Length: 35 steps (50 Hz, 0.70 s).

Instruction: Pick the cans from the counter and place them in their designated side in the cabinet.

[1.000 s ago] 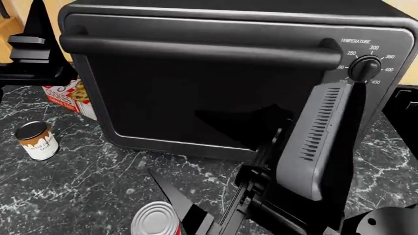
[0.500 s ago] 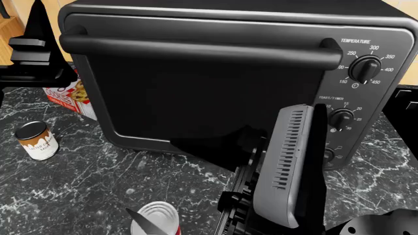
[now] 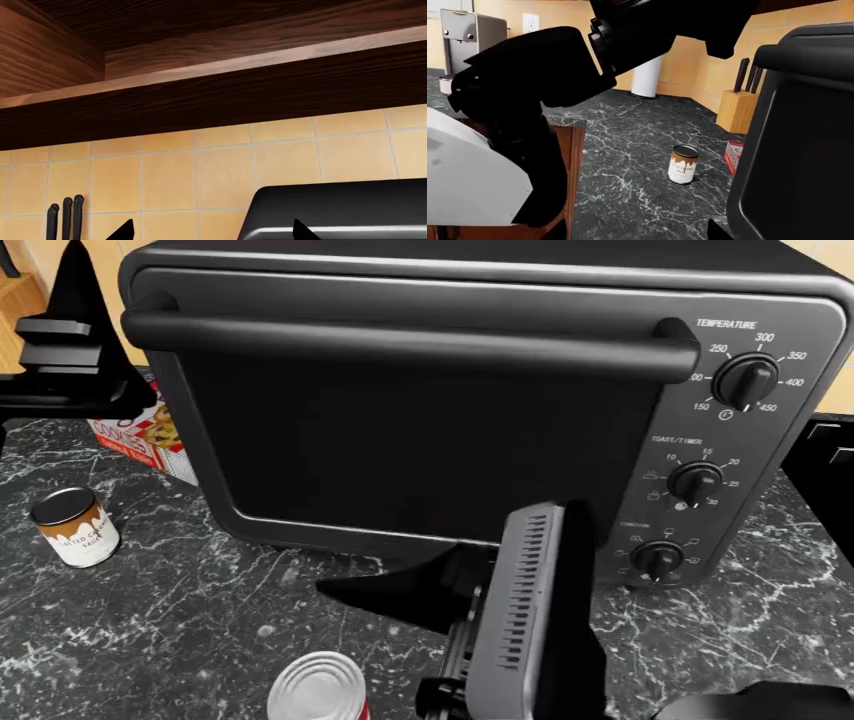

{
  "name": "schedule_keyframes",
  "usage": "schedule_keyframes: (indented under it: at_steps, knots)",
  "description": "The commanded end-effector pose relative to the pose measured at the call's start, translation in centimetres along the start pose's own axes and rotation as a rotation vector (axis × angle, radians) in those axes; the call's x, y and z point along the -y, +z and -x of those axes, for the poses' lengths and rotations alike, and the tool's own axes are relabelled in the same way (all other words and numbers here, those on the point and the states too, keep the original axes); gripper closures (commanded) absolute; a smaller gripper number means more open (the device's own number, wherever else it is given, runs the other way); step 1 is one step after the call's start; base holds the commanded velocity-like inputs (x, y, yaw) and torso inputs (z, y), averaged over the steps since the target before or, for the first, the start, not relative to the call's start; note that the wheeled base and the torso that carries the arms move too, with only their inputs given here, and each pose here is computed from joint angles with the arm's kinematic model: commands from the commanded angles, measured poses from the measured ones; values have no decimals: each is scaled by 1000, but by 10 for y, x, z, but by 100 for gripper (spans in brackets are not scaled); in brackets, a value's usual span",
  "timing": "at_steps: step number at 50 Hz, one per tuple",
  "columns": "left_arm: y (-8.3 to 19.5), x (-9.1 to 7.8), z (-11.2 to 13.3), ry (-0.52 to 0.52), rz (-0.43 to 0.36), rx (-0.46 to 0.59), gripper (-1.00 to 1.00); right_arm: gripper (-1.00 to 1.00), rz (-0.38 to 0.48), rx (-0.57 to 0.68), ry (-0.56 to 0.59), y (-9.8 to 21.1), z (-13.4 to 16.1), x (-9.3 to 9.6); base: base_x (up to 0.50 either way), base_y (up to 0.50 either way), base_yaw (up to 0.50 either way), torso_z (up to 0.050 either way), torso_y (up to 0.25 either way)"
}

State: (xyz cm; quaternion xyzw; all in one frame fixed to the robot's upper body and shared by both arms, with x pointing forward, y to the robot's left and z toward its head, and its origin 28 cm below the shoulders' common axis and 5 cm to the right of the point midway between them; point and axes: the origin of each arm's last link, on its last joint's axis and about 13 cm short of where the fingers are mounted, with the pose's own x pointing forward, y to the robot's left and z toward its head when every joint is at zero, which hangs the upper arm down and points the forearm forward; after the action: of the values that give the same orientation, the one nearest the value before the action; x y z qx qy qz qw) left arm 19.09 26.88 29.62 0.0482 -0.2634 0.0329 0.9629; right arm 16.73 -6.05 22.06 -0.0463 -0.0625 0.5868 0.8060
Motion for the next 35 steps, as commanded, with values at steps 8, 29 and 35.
schedule_keyframes:
  at_steps: [8,29,35]
  knots:
    - [0,-2,1,5,0,-2,-100,-100,-33,-40,10,-16,-4,-1,0,0,0,0,0]
    - [-4,1,2,-4,-1,-8,-100,-100,-78,-78,2,-43,-7,2,0,0,0,0,0]
    - [-2,0,2,-4,-1,-6,-100,-100,-93,-89,0,-50,-8,2,0,0,0,0,0]
